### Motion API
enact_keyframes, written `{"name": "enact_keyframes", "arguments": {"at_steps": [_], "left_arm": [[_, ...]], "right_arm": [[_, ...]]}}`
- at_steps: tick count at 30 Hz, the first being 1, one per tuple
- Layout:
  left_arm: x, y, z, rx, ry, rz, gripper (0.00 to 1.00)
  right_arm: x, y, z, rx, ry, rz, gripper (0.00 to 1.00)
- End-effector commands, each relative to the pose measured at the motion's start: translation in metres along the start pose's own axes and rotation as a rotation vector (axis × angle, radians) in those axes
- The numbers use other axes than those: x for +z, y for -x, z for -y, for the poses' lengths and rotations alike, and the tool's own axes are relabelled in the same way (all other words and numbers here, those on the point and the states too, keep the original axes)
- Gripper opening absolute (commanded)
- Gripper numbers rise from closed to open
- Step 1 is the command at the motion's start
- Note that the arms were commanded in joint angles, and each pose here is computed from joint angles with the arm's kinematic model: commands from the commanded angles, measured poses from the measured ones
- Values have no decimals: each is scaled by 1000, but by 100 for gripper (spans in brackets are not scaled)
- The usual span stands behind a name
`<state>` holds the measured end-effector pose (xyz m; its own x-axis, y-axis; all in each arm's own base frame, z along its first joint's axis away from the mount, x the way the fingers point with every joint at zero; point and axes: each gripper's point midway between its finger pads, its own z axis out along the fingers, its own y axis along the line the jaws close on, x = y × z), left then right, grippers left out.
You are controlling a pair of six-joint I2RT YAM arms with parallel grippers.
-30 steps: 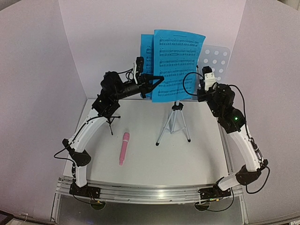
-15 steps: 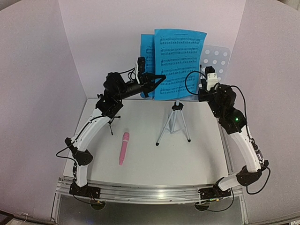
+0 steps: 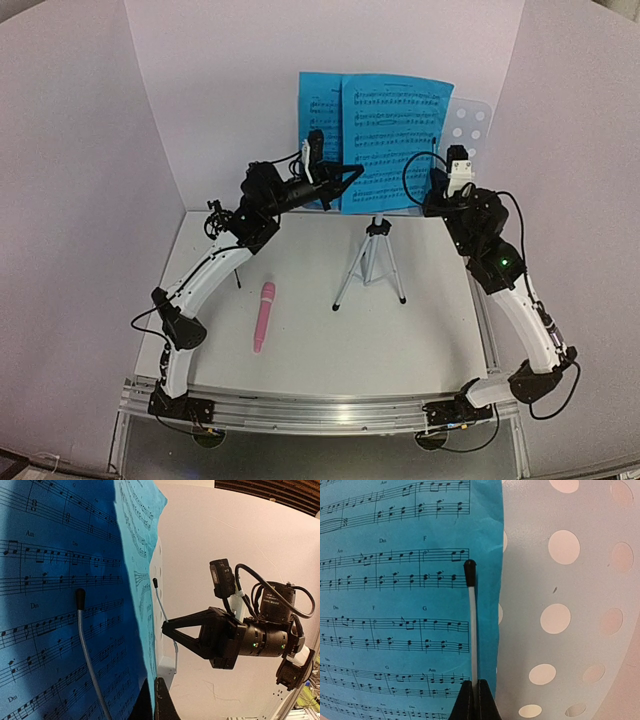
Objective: Set up the instrument practice props
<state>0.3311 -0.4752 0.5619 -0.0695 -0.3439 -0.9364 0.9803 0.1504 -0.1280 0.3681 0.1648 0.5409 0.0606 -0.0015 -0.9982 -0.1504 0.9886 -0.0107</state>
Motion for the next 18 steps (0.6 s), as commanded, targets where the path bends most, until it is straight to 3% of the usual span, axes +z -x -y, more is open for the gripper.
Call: {"name": "enact_keyframes", "arguments": {"at_steps": [1, 10, 18], "left_arm": [[3, 18, 9, 46, -35, 77, 0], [19, 3, 12, 234, -59, 138, 0], [25, -5, 10, 261, -77, 141, 0]], "right_arm": [[-16, 41, 2, 83, 42, 136, 0], [-21, 36, -6, 75, 95, 128, 0], [-27, 32, -5, 72, 106, 123, 0]]}}
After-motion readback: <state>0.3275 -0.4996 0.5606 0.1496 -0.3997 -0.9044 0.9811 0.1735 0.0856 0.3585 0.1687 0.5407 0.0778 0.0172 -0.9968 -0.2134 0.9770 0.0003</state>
